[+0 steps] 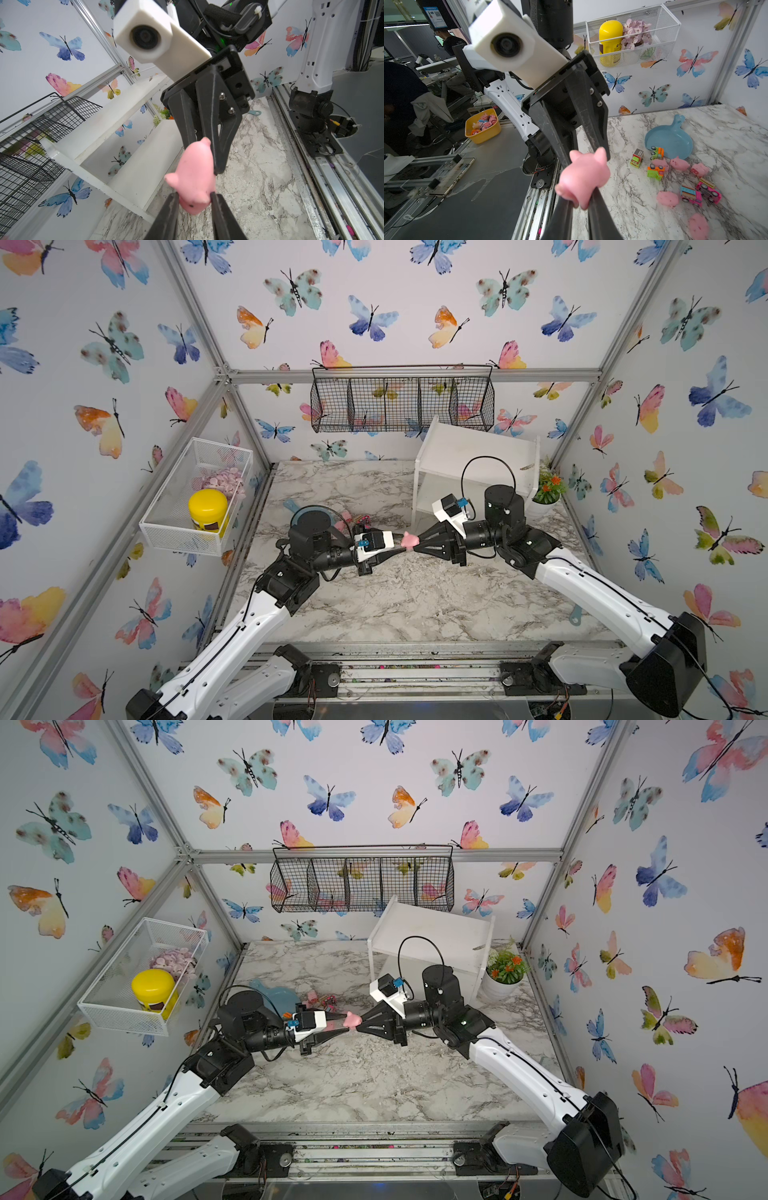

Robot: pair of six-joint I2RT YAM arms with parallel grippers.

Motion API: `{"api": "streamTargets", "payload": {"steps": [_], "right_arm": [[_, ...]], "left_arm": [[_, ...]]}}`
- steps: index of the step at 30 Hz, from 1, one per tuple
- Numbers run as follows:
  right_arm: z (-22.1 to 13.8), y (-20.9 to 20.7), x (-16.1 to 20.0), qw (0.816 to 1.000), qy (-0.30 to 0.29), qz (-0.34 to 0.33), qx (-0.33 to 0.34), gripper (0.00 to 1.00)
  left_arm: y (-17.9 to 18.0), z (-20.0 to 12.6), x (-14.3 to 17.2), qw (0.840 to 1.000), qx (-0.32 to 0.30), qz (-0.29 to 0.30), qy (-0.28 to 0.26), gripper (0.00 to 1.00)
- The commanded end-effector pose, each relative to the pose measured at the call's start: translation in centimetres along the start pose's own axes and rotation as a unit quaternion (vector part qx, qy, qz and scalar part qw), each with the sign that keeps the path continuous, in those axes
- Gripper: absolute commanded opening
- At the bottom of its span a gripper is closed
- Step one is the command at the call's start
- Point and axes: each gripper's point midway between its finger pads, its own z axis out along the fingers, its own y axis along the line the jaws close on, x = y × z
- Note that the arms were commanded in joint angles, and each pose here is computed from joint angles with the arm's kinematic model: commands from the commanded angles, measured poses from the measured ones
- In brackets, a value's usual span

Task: Organize plastic toys on shelves
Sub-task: Place the plastic toy on the shelf.

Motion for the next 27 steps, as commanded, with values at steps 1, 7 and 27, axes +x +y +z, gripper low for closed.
{"api": "streamTargets", "payload": {"steps": [1,7,27], "right_arm": [[0.2,0.0,-1.2,1.0,-0.012,-0.014,-0.006,0.17],[0.2,-0.1,-1.2,1.0,-0.011,-0.013,-0.002,0.17],[-14.8,-6.2,-9.1,0.846,-0.212,0.039,0.488,0.7]], "left_arm": [[-0.9,0.3,-2.0,0.999,0.03,0.006,-0.034,0.26],[-0.9,0.3,-2.4,0.999,0.032,0.002,-0.038,0.03],[11.0,-0.3,-3.8,0.944,-0.22,-0.245,-0.017,0.0]]}}
